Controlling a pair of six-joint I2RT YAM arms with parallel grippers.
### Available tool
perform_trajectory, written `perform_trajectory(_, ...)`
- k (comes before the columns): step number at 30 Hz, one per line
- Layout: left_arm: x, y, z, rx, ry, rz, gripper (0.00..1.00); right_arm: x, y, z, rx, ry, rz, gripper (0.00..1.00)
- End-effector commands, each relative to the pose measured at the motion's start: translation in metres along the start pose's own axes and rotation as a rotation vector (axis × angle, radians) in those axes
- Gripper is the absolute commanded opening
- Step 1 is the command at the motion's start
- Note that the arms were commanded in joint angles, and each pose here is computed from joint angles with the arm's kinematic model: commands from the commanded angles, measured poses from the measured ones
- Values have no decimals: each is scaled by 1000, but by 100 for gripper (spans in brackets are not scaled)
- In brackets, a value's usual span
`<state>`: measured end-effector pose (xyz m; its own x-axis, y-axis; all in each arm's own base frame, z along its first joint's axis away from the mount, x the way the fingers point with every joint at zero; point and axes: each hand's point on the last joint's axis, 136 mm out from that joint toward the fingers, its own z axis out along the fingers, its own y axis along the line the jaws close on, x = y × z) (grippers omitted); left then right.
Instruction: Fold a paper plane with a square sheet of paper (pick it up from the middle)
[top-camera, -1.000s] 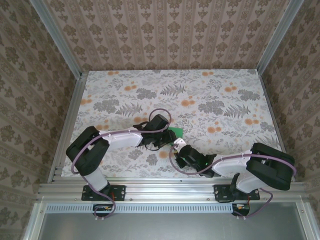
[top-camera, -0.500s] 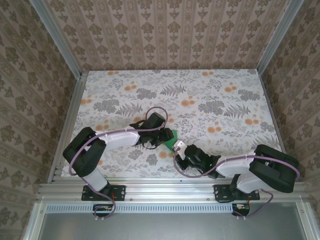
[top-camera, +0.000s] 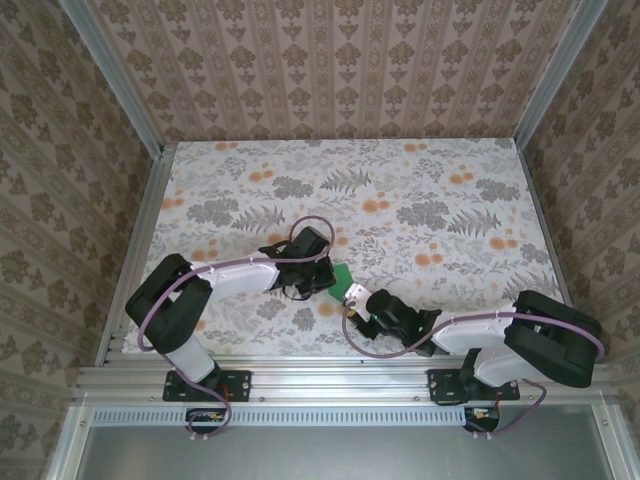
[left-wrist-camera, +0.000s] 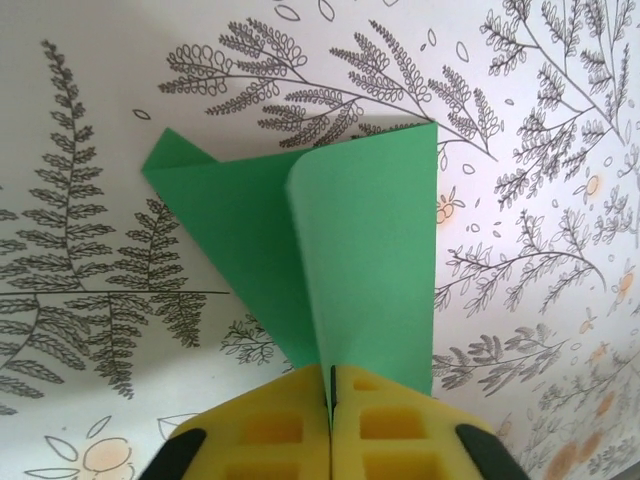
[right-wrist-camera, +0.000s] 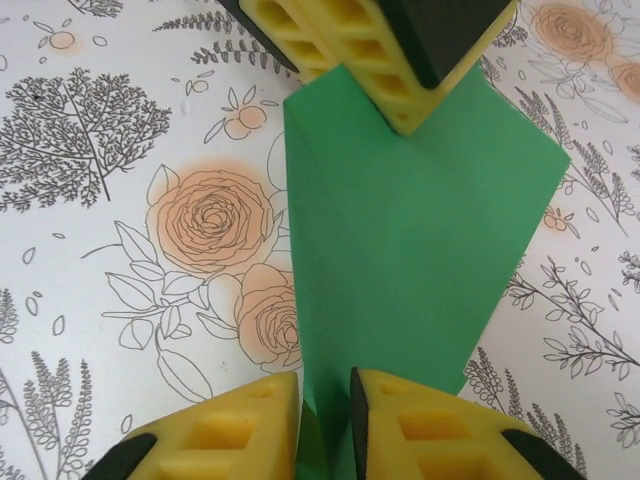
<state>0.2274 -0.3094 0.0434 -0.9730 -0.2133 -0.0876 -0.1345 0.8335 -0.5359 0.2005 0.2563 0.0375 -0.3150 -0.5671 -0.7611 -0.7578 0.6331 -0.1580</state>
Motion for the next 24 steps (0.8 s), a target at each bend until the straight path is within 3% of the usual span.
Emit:
perform_trajectory(1,-1,6,0,-42,6,-33,3,-10,-8,-9,66,13,-4,25)
perform_trajectory(11,-1,7,-2,-55,4,-52,1,-11,-5,-14,139,108,-13,36)
perform_trajectory(19,-1,5,-3,-53,7,-51,1,-24,19,-22,69,49,-14,47)
perform_trajectory(24,-1,5,-3,-55,7,-53,0,-16,7,-10,171,115,-79,47)
